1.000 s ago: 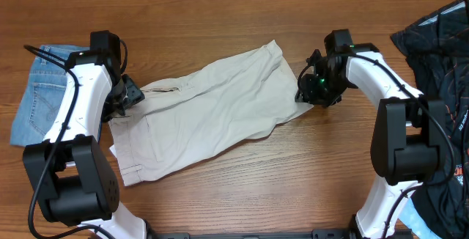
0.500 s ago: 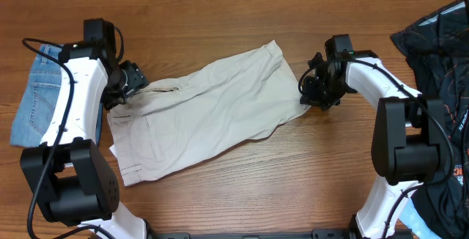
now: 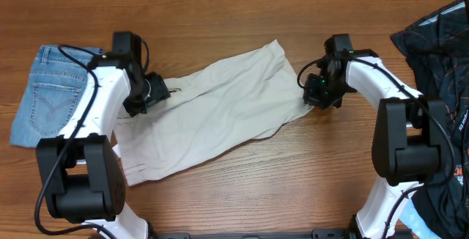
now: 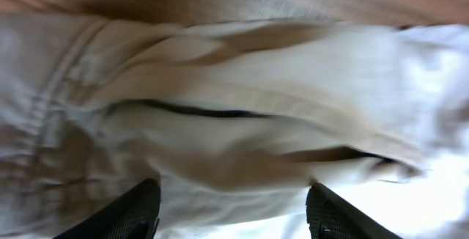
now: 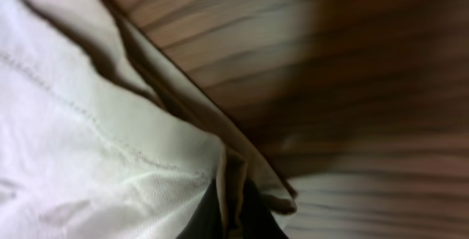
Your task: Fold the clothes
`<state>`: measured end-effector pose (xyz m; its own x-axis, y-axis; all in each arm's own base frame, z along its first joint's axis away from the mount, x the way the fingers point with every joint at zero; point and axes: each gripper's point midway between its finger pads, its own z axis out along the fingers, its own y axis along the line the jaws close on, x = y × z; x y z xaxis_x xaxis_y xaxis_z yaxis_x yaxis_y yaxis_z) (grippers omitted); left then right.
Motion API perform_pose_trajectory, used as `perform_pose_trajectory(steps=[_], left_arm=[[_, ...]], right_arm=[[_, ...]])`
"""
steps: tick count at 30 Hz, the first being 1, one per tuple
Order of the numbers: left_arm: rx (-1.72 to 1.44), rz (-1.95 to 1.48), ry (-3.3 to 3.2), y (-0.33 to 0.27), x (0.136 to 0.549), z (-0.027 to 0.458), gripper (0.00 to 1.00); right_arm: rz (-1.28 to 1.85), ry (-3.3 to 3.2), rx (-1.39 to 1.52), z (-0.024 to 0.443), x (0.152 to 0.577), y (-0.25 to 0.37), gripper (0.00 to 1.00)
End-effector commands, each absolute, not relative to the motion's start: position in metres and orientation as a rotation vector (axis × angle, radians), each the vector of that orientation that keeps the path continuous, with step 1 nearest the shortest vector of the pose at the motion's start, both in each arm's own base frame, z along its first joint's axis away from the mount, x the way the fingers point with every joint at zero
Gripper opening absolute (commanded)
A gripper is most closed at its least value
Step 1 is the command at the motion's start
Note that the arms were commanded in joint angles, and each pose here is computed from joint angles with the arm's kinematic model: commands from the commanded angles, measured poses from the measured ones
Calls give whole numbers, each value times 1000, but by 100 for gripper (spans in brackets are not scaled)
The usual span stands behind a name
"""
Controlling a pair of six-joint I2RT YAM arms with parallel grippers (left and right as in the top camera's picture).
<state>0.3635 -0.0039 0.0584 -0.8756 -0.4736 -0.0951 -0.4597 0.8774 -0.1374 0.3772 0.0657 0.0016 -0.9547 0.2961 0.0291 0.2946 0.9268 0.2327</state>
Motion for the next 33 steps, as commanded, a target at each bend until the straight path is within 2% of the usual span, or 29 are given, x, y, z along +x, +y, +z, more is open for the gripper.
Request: perform_pose_trajectory(steps=[1,5,7,11,15,18,25,33], left_arm=[[-716,-225,2952,-13,352,48,67],[-718,-237,2954,-14,348,39,68],[-728,-244,2928,-15,353,36,73],[-683,-269,2790,-14,382,32,77],[-687,-307,2666,-14,407,30,77],[-735,-327,2661,-15,408,21,75],[-748,-394,2743,-25,399,-7,75],[-706,-411,2652,-21,423,1,74]], right_arm=[[-123,3057,752,-23,361,-20,4],[-124,3046,840,-23,358,-39,4],[-128,3047,875,-23,354,-46,4],[-154,3068,906,-22,345,-54,4],[-166,3096,921,-21,337,-54,4],[-189,3105,930,-21,333,-56,4],[-127,3024,1246,-21,326,-68,4],[-115,3041,1338,-19,313,-72,4]])
